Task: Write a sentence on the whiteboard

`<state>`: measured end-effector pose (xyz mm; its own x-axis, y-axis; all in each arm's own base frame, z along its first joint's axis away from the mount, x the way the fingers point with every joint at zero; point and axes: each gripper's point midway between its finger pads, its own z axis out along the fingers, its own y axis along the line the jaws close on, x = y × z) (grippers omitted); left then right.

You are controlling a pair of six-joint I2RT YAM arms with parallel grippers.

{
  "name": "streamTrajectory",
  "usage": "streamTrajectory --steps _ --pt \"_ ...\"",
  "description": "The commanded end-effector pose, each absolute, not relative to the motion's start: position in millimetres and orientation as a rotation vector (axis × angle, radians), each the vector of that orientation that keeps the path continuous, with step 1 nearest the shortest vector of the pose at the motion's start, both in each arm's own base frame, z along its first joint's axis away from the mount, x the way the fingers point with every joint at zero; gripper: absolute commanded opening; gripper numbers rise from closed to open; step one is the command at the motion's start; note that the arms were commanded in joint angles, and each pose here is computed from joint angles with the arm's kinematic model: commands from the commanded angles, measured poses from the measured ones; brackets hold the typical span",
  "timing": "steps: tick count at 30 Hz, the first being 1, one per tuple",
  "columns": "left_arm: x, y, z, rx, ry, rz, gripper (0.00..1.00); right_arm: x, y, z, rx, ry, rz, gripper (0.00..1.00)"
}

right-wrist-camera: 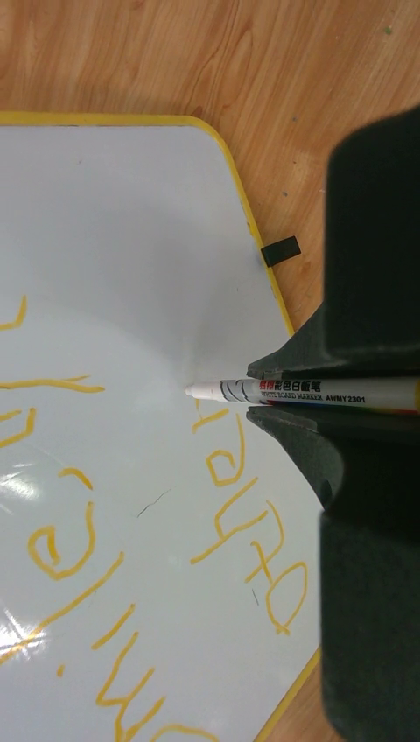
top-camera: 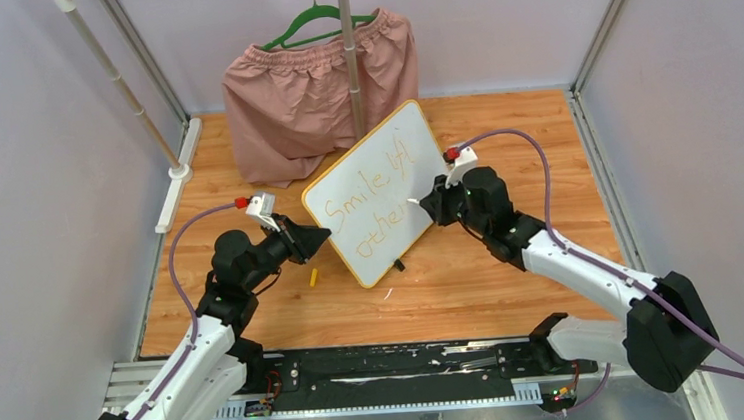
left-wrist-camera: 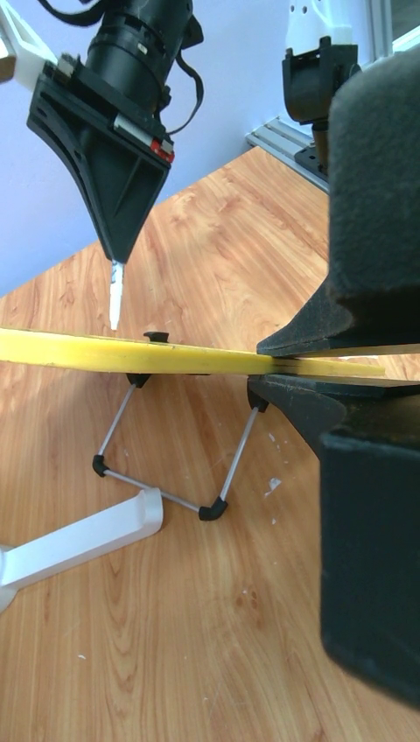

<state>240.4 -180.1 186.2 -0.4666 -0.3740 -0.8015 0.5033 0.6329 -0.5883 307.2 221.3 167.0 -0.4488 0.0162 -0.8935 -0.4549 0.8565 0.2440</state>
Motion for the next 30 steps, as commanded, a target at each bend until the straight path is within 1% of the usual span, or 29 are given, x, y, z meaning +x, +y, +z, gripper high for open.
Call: streamTrajectory --steps 1,17,30 --pt "238 -184 203 0.137 1.711 -1.056 0.0 311 213 200 -0.294 1.881 0.555 0.0" --pt "237 -184 204 0.139 1.708 -1.058 0.0 335 209 214 -0.227 1.869 0.55 0.0" --pt "237 -184 202 0.138 1.713 -1.058 0.0 342 210 207 -0.219 1.895 0.544 0.0"
